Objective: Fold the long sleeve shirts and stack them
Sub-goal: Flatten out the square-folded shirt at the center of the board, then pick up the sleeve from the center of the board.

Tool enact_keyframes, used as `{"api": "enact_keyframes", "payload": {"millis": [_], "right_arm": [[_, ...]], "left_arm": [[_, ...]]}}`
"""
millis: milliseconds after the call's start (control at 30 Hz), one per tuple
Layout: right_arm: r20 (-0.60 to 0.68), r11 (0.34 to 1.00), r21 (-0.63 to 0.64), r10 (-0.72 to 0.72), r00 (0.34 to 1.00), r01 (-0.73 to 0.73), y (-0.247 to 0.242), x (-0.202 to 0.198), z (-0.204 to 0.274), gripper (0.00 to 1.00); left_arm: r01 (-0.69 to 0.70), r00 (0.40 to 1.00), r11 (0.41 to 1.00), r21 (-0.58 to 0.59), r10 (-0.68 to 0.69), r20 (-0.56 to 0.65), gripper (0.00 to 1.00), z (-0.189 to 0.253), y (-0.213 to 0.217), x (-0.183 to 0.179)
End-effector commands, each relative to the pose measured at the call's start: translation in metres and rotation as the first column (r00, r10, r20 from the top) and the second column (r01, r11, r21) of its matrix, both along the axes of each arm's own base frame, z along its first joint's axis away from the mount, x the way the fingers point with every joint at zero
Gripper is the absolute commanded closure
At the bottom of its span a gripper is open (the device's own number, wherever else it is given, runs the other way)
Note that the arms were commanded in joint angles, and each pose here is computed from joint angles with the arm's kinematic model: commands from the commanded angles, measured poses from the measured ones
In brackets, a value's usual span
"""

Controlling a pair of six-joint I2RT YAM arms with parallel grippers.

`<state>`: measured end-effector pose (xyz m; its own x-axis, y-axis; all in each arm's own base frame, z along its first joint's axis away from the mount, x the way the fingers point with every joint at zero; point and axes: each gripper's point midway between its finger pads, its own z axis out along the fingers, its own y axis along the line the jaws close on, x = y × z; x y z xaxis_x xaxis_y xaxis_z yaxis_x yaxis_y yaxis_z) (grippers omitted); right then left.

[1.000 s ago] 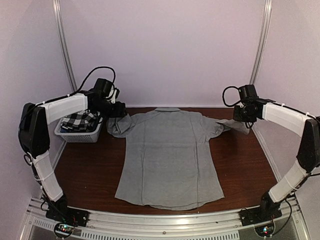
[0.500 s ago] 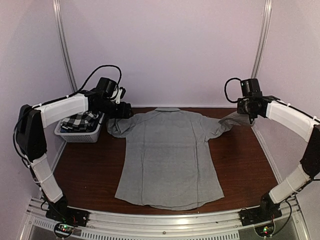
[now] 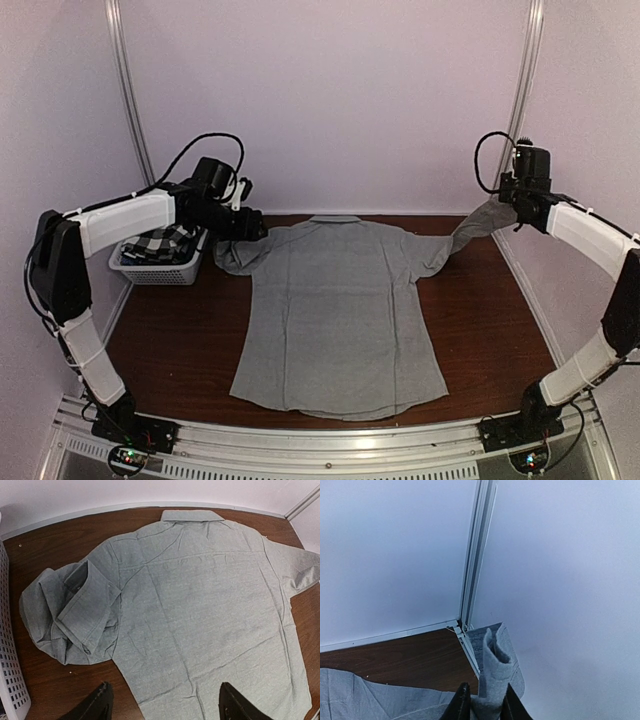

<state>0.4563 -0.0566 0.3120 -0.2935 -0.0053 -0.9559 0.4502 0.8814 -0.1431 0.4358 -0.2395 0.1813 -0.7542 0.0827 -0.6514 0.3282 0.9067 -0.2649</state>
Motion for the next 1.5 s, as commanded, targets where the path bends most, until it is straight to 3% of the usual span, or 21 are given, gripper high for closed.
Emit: {"api": "enact_keyframes", "payload": {"millis": [0, 167, 300, 500, 667, 767, 900, 1100, 1267, 1467], "right_arm": [[0.122, 0.999, -0.033, 0.030, 0.992, -0.026, -0.009, 0.004, 0.032, 0.78], [0.168, 0.993, -0.026, 0.116, 0.979, -0.113, 0.002, 0.016, 0.039, 0.78], [0.196, 0.954, -0.012, 0.295, 0.935, -0.298, 0.037, 0.028, 0.042, 0.77], [0.058, 0.841, -0.013, 0.540, 0.840, -0.540, 0.129, 0.041, -0.003, 0.74], [-0.078, 0.686, 0.060, 0.727, 0.682, -0.725, 0.243, 0.022, -0.069, 0.75], [-0.118, 0.672, 0.111, 0.741, 0.661, -0.733, 0.277, 0.009, -0.098, 0.75], [-0.123, 0.768, 0.209, 0.634, 0.763, -0.605, 0.256, 0.009, -0.108, 0.67], [-0.171, 0.873, 0.363, 0.405, 0.898, -0.325, 0.164, 0.003, -0.130, 0.56], [-0.226, 0.851, 0.516, 0.251, 0.941, -0.103, 0.085, -0.009, -0.172, 0.45], [-0.204, 0.790, 0.612, 0.185, 0.961, -0.022, 0.037, -0.002, -0.186, 0.32]], "left_arm": [[0.026, 0.999, 0.999, -0.028, -0.025, 0.025, 0.26, 0.014, -0.004, -0.007], [0.035, 0.999, 0.999, -0.037, -0.035, 0.020, 0.27, 0.014, -0.007, -0.009], [0.046, 0.999, 0.998, -0.044, -0.045, 0.013, 0.27, 0.013, -0.009, -0.011], [0.055, 0.998, 0.997, -0.057, -0.055, 0.007, 0.26, 0.014, -0.014, -0.013], [0.065, 0.998, 0.995, -0.074, -0.065, 0.001, 0.27, 0.011, -0.019, -0.014], [0.071, 0.997, 0.994, -0.078, -0.072, -0.003, 0.27, 0.009, -0.021, -0.016], [0.077, 0.997, 0.994, -0.081, -0.078, -0.008, 0.27, 0.007, -0.023, -0.018], [0.087, 0.996, 0.991, -0.097, -0.089, -0.009, 0.27, 0.004, -0.026, -0.021], [0.100, 0.995, 0.988, -0.115, -0.102, -0.011, 0.27, 0.002, -0.030, -0.020], [0.111, 0.993, 0.986, -0.122, -0.114, -0.020, 0.27, -0.003, -0.035, -0.018]]}}
